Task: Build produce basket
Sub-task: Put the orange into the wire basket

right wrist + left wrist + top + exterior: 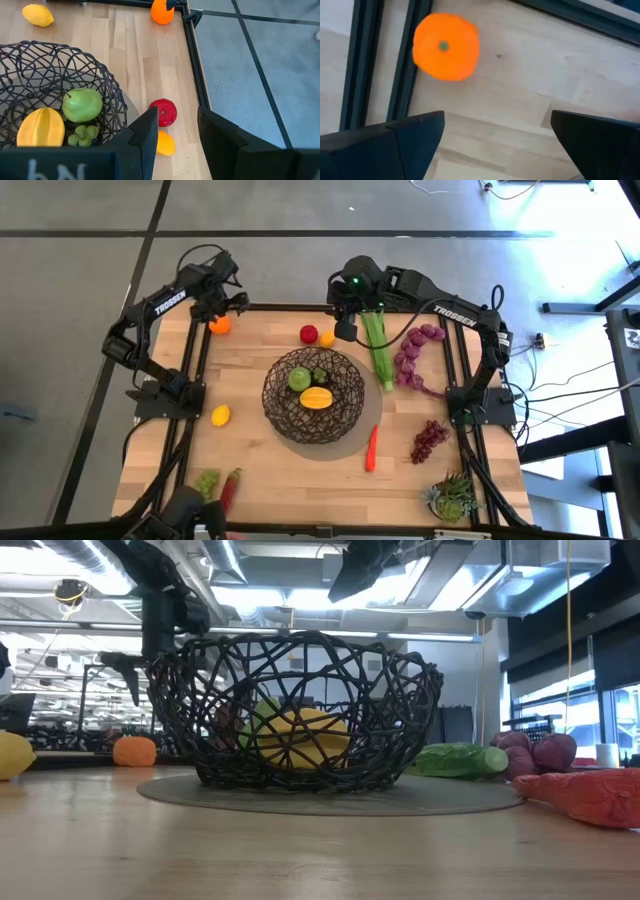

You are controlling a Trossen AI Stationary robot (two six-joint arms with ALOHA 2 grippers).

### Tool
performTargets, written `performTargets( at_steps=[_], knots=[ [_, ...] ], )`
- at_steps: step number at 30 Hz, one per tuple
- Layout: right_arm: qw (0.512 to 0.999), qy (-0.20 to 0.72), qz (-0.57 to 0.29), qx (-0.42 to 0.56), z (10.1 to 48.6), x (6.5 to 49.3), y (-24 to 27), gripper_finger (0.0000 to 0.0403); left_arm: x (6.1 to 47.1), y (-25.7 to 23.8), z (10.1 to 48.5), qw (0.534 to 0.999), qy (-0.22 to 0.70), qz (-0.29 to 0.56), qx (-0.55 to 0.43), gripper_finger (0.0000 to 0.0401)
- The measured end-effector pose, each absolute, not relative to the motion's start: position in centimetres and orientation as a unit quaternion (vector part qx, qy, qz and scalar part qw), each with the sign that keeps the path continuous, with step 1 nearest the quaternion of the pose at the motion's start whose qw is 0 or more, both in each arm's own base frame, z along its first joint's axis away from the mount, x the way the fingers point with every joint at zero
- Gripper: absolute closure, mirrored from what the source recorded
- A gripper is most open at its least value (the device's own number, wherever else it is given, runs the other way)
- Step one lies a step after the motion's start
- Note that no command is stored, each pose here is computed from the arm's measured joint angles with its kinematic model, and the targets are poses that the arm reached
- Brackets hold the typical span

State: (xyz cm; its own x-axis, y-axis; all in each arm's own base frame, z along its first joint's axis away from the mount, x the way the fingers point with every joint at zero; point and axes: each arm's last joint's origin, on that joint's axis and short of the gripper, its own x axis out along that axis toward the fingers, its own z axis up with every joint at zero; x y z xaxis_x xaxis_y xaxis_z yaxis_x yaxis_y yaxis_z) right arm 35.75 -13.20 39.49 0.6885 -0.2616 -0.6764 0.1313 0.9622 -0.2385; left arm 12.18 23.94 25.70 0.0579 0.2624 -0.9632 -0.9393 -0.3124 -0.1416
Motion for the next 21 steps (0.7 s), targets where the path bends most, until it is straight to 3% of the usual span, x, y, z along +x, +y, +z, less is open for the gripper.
performTargets(
  at_steps=[7, 11, 21],
  knots=[
    [0.915, 0.380, -0.107, -0.086, 39.5, 35.8, -13.2, 0.0270, 12.6, 25.1, 26.1, 0.562, 0.314, 0.610, -0.462, 0.0051],
    [0.915, 0.380, -0.107, -0.086, 39.5, 35.8, -13.2, 0.0270, 13.0, 26.0, 25.8, 0.579, 0.297, 0.610, -0.453, 0.0052],
    [0.915, 0.380, -0.107, -0.086, 39.5, 35.8, -13.2, 0.0270, 12.8, 27.7, 22.3, 0.604, 0.451, 0.541, -0.372, 0.0052]
  ],
)
